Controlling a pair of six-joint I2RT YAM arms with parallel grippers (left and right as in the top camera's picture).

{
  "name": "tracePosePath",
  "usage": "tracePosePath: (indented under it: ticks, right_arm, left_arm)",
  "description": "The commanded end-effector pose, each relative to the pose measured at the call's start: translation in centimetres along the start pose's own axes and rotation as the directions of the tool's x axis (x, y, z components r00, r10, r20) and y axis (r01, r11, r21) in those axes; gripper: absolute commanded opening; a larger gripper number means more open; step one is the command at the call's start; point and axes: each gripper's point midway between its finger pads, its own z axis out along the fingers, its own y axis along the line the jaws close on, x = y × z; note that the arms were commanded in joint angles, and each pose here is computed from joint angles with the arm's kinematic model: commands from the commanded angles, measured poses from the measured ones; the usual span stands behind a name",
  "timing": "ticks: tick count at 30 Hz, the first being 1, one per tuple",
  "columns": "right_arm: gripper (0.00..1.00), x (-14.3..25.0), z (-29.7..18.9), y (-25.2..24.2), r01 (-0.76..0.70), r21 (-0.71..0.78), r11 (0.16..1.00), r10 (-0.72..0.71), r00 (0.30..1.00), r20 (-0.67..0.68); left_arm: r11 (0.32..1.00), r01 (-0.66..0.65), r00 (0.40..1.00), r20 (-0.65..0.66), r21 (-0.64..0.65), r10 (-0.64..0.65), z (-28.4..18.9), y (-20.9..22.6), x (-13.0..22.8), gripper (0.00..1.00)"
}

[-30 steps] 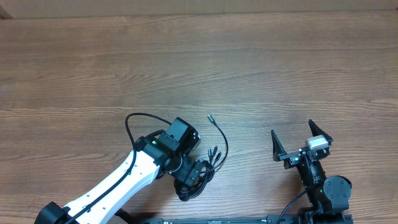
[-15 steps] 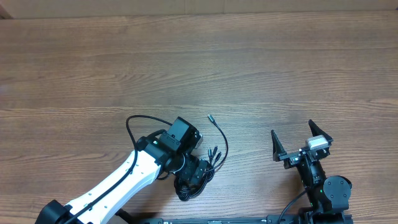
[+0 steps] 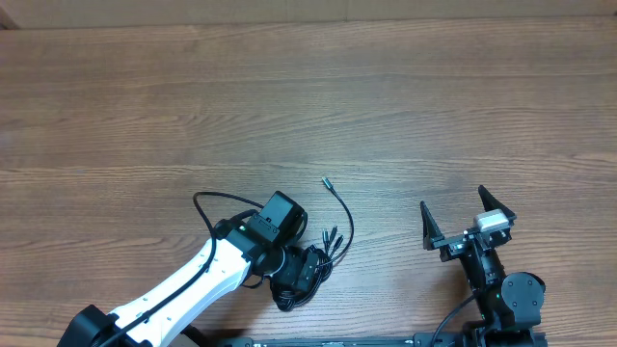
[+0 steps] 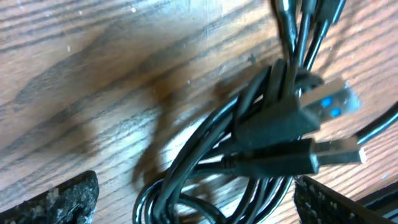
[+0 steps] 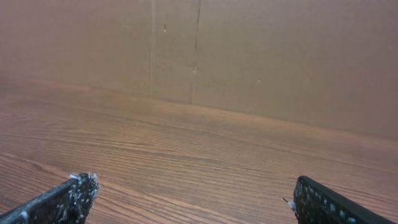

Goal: Untangle cables
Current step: 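Lower the left gripper and grasp the black cable bundle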

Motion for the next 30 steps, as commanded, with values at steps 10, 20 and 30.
tracePosePath:
  ticks: [10, 20, 30]
  right_arm:
    - [1.00, 0.2, 0.0, -0.2, 0.001, 0.013, 1.000, -0.002, 1.000, 0.003]
    - [1.00, 0.2, 0.0, -0.2, 0.001, 0.013, 1.000, -0.002, 1.000, 0.003]
    - [1.00, 0.2, 0.0, -0.2, 0.001, 0.013, 1.000, -0.001, 1.000, 0.003]
  left_arm:
    - [0.989, 0.140, 0.990, -0.010, -0.046, -0.141, 1.3, 1.3, 1.2, 1.00]
    - [0.984, 0.167, 0.986, 0.023, -0.058, -0.166, 2.0, 1.9, 1.0, 0.44]
    - [0.985, 0.163, 0.986, 0.042, -0.054, -0.161, 2.0, 1.8, 0.6, 0.10]
